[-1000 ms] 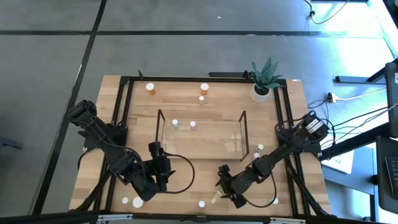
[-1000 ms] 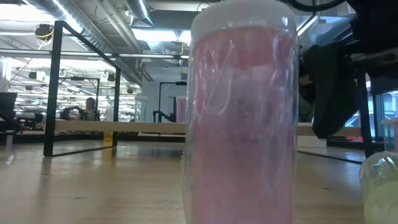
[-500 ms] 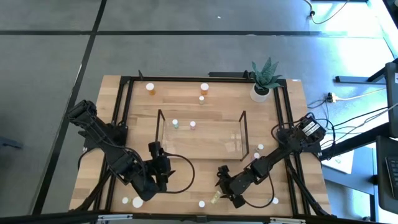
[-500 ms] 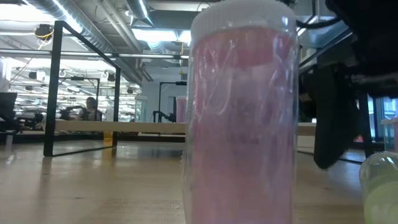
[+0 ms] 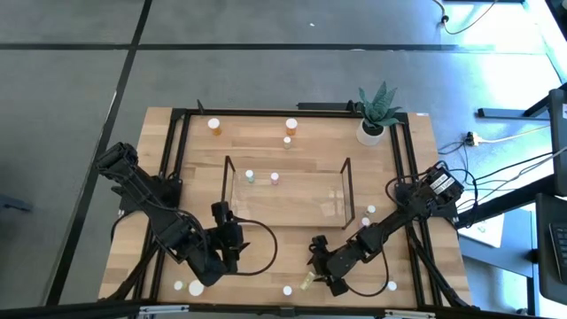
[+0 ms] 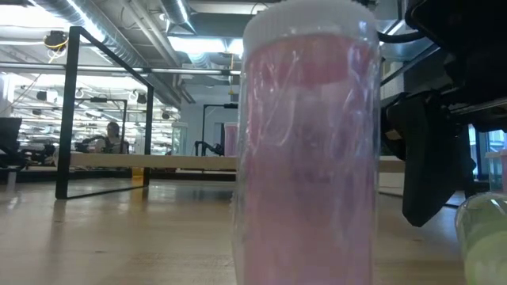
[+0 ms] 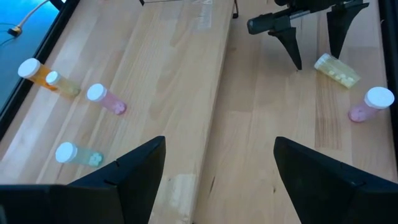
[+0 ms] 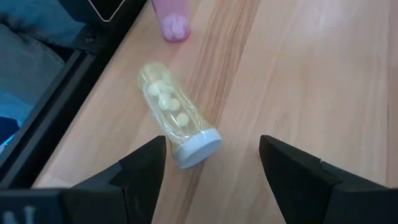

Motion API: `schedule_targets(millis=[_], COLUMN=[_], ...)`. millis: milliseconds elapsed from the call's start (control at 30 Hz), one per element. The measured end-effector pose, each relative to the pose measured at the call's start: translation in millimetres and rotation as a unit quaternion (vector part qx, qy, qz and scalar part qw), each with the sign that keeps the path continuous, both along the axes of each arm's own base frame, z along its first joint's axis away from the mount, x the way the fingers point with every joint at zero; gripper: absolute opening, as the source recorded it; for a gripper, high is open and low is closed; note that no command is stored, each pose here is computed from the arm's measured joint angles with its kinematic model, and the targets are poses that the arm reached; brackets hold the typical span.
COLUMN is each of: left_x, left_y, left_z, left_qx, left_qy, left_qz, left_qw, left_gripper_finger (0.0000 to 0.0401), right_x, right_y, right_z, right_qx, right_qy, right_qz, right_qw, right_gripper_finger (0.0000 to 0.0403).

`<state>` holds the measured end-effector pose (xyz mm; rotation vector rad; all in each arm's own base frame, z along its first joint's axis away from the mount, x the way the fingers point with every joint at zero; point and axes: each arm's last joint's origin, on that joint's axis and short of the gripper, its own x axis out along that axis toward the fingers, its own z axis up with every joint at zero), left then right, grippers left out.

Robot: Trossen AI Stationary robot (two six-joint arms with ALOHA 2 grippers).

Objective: Pick and place medicine bottles onto shelf by color
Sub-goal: Put the bottom right yellow pill bottle on the shelf

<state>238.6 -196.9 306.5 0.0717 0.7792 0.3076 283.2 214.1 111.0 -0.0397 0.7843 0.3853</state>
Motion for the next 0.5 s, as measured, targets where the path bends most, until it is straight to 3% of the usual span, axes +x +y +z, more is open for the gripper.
schedule_targets(millis=[500], left_x=[0.0], left_y=[0.0], left_z=[0.0], left_qx=[0.0], left_qy=[0.0], left_qz=[0.0], left_qw=[1.0], left_gripper_finger=[0.0293], right_x=[0.3], right_y=[0.3], right_z=[0.4], right_qx=[0.002], right_qy=[-0.002], right_qz=[0.0], right_qw=[1.0], right_gripper_finger=[0.026])
